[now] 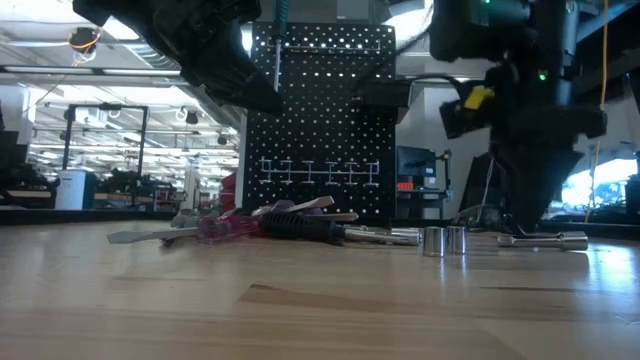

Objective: Hang tools onto peg board
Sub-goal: Put the silver extension bar into the black bin on the peg board

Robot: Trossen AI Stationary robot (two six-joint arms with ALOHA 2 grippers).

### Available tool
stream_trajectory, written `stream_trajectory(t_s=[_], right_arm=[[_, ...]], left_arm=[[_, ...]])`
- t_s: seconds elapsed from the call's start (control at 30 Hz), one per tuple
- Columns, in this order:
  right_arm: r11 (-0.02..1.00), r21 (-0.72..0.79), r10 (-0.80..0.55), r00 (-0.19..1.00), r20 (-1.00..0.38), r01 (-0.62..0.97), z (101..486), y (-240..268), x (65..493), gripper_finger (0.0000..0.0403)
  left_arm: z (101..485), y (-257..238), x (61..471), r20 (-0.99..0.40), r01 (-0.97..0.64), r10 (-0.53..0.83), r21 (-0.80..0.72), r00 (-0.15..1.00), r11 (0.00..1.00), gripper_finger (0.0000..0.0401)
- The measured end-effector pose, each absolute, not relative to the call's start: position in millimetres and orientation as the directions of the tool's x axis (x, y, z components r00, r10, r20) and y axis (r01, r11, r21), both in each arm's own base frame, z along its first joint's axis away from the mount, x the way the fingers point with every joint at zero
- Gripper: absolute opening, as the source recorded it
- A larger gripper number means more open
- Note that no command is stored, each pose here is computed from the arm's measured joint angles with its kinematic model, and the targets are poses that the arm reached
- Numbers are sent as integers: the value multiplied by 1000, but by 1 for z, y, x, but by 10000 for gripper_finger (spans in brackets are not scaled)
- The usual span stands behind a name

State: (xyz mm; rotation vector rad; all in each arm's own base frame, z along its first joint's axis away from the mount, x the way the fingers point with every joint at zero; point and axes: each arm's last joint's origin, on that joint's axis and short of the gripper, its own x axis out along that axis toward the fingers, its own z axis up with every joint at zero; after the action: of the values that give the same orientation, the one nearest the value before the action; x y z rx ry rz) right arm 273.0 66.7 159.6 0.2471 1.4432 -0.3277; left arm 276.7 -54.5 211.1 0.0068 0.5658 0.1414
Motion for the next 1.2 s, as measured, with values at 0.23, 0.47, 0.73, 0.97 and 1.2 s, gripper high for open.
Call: stream_trajectory(t_s=[0.23,0.47,0.73,0.97,1.2], right_arm=[[933,46,15,89,-996,358,144,67,266,143],[933,33,-6,108,-994,358,139,66,263,100],[950,10,-26,111,-993,313,138,65,262,38],[961,-24,-48,81,-996,275,145,65,265,54],[981,-69,-87,96,-991,182,180,66,275,43]], left_arm=[[211,-54,277,-534,-132,135,45,835,990,136],[211,-54,277,-534,-132,135,45,835,990,136],[211,-54,277,-534,-132,135,45,835,990,136],[211,-54,277,-534,-131,135,46,835,990,136],[211,-54,277,-534,-132,135,46,835,990,136]])
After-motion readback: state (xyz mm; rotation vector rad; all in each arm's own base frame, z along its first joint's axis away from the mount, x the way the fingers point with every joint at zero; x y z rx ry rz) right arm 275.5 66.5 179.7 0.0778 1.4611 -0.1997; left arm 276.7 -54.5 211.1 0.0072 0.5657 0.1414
